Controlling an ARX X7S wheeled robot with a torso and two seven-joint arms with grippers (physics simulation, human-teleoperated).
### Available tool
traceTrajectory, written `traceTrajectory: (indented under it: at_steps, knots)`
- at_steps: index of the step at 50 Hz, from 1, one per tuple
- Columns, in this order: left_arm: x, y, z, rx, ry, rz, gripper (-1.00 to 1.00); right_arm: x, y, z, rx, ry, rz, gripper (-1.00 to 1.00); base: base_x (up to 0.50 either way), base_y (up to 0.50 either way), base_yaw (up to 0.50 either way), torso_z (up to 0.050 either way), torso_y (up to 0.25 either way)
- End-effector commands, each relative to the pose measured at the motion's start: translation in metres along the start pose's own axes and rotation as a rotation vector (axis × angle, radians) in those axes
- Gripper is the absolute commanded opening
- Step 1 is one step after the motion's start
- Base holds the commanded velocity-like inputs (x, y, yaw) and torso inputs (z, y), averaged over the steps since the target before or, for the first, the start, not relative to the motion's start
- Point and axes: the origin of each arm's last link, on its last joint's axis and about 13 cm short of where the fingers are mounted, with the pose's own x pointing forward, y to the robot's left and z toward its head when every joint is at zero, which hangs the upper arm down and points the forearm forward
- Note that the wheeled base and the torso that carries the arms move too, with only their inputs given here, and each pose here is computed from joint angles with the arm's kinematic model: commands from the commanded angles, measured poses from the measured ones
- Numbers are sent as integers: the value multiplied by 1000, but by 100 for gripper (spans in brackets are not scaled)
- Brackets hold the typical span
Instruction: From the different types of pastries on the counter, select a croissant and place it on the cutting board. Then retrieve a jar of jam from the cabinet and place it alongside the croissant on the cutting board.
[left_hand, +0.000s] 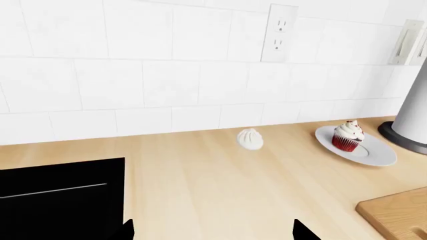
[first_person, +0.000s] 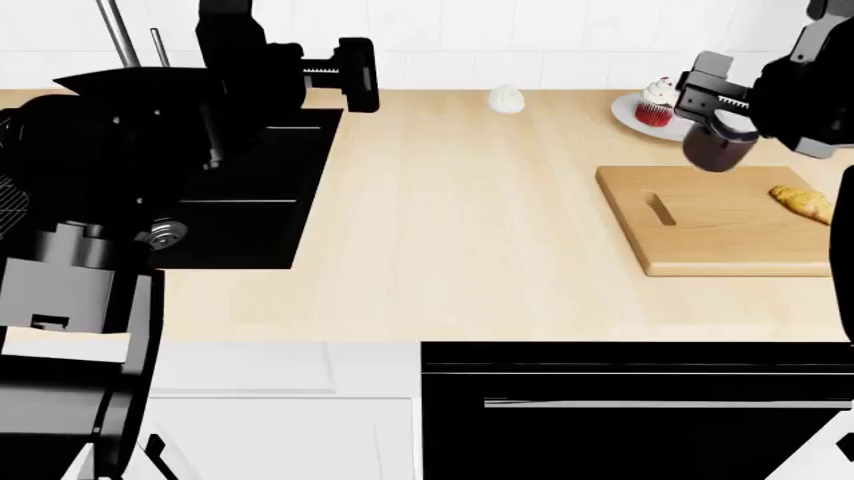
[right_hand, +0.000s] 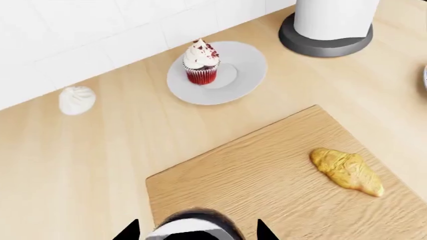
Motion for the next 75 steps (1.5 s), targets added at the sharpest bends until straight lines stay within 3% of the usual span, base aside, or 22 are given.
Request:
traceTrajectory:
  at_steps: [1, 16, 32, 75]
  knots:
    - [0, 0, 2, -1, -4, 0, 100, -8, -1, 4, -27, 42, 2, -100, 0, 0, 0, 0, 0]
    - [0, 3, 2, -8, -7, 6, 100, -24, -2, 15, -73, 82, -14, -100, 0, 0, 0, 1, 1]
    - [2, 4, -1, -8, -1, 10, 100, -14, 3, 0, -120, 142, -31, -100, 0, 0, 0, 0, 1]
    - [10, 9, -5, -18, 14, 30, 100, 5, 1, -19, -50, 135, -124, -100, 0, 0, 0, 0, 0]
